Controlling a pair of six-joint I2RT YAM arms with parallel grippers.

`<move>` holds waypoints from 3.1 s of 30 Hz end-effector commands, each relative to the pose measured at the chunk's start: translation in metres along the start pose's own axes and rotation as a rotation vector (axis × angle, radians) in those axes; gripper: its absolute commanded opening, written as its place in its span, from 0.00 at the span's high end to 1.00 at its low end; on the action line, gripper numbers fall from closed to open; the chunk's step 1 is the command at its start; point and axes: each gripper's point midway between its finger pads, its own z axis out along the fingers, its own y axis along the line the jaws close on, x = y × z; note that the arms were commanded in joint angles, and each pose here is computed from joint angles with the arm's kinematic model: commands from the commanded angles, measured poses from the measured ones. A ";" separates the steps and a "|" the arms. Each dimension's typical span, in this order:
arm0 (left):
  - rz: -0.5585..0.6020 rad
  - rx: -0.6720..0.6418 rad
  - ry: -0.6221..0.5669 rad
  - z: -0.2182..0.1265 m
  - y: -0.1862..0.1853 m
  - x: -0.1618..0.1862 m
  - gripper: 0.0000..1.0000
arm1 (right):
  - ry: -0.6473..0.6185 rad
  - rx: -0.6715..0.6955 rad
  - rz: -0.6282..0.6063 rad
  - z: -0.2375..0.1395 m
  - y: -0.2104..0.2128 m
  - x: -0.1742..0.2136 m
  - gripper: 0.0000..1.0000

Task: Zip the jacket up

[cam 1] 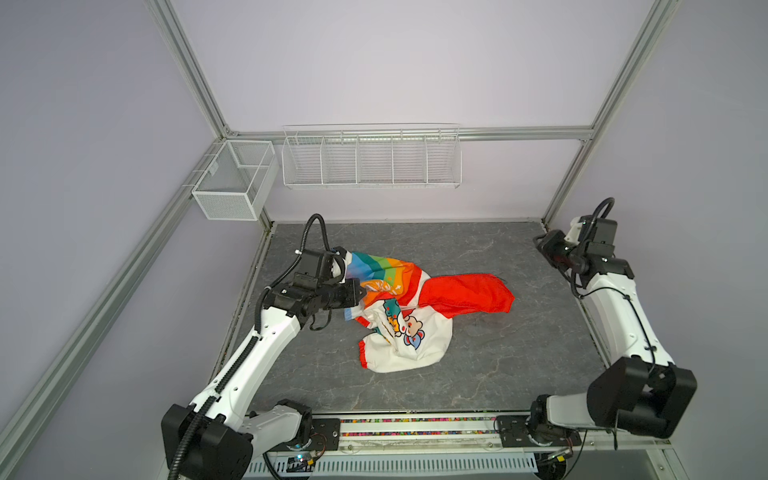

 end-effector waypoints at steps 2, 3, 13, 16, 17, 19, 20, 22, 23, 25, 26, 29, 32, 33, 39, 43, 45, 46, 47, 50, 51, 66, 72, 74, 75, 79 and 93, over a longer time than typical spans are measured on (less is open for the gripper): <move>-0.029 0.027 0.011 -0.001 0.003 0.019 1.00 | 0.149 0.034 0.007 0.010 -0.024 0.068 0.40; -0.037 0.029 0.013 0.000 0.005 0.023 1.00 | 0.172 0.046 0.006 0.010 -0.032 0.082 0.38; -0.091 0.054 0.025 0.010 0.011 0.041 1.00 | 0.297 0.104 0.032 0.024 -0.068 0.172 0.32; -0.089 0.061 0.019 0.008 0.010 0.041 1.00 | 0.293 0.131 0.034 0.033 -0.071 0.176 0.31; -0.089 0.063 0.018 0.007 0.009 0.041 1.00 | 0.289 0.139 0.033 0.036 -0.071 0.175 0.31; -0.087 0.063 0.015 0.006 0.009 0.041 1.00 | 0.286 0.143 0.043 0.045 -0.070 0.174 0.31; -0.088 0.063 0.014 0.006 0.009 0.041 1.00 | 0.283 0.141 0.048 0.049 -0.070 0.173 0.32; -0.093 0.063 0.019 0.007 0.010 0.043 1.00 | 0.269 0.133 0.064 0.061 -0.067 0.169 0.35; -0.094 0.062 0.019 0.007 0.011 0.044 1.00 | 0.264 0.123 0.076 0.066 -0.065 0.167 0.38; -0.098 0.060 0.022 0.008 0.012 0.045 1.00 | 0.270 0.091 0.095 0.077 -0.056 0.163 0.50; -0.099 0.060 0.023 0.009 0.012 0.046 1.00 | 0.271 0.079 0.099 0.082 -0.052 0.161 0.57; -0.101 0.055 0.029 0.010 0.014 0.049 1.00 | 0.271 0.040 0.105 0.088 -0.037 0.152 0.80; -0.100 0.044 0.034 0.011 0.017 0.050 1.00 | 0.240 0.009 0.089 0.080 -0.021 0.137 0.93; -0.101 0.038 0.037 0.012 0.018 0.051 1.00 | 0.220 0.005 0.078 0.075 -0.016 0.128 0.93; -0.093 -0.016 0.046 0.013 0.026 0.047 1.00 | 0.084 -0.023 0.068 0.033 0.003 0.059 0.93; -0.086 -0.009 0.039 0.013 0.022 0.039 1.00 | -0.002 0.016 0.061 0.008 0.000 0.014 0.93; -0.082 -0.010 0.041 0.012 0.020 0.037 1.00 | -0.027 0.030 0.064 0.002 -0.002 -0.001 0.93; -0.078 -0.010 0.044 0.012 0.020 0.036 1.00 | -0.034 0.035 0.064 0.000 -0.003 -0.008 0.93; -0.074 -0.012 0.045 0.012 0.020 0.036 1.00 | -0.039 0.039 0.067 -0.001 -0.005 -0.012 0.93; -0.062 0.001 0.060 0.011 0.017 0.037 1.00 | -0.045 0.055 0.064 0.002 -0.011 -0.019 0.94; -0.064 0.005 0.073 0.013 0.016 0.039 1.00 | -0.040 0.068 0.056 0.007 -0.014 -0.019 0.93; -0.195 0.030 0.155 0.052 0.034 0.076 1.00 | 0.131 0.203 0.051 0.096 -0.086 0.011 0.82; -0.216 0.025 0.161 0.058 0.040 0.087 1.00 | 0.047 0.231 0.038 0.060 -0.078 -0.009 0.36; -0.212 0.022 0.158 0.057 0.040 0.086 1.00 | 0.027 0.218 0.021 0.047 -0.069 -0.010 0.35; -0.208 0.024 0.154 0.056 0.039 0.084 1.00 | 0.017 0.204 0.008 0.039 -0.063 -0.008 0.34; -0.198 0.029 0.129 0.050 0.034 0.075 1.00 | 0.025 0.155 -0.105 0.014 -0.033 0.022 0.33; -0.180 0.019 0.103 0.048 0.031 0.061 1.00 | 0.431 -0.251 -0.665 -0.045 0.061 0.269 0.31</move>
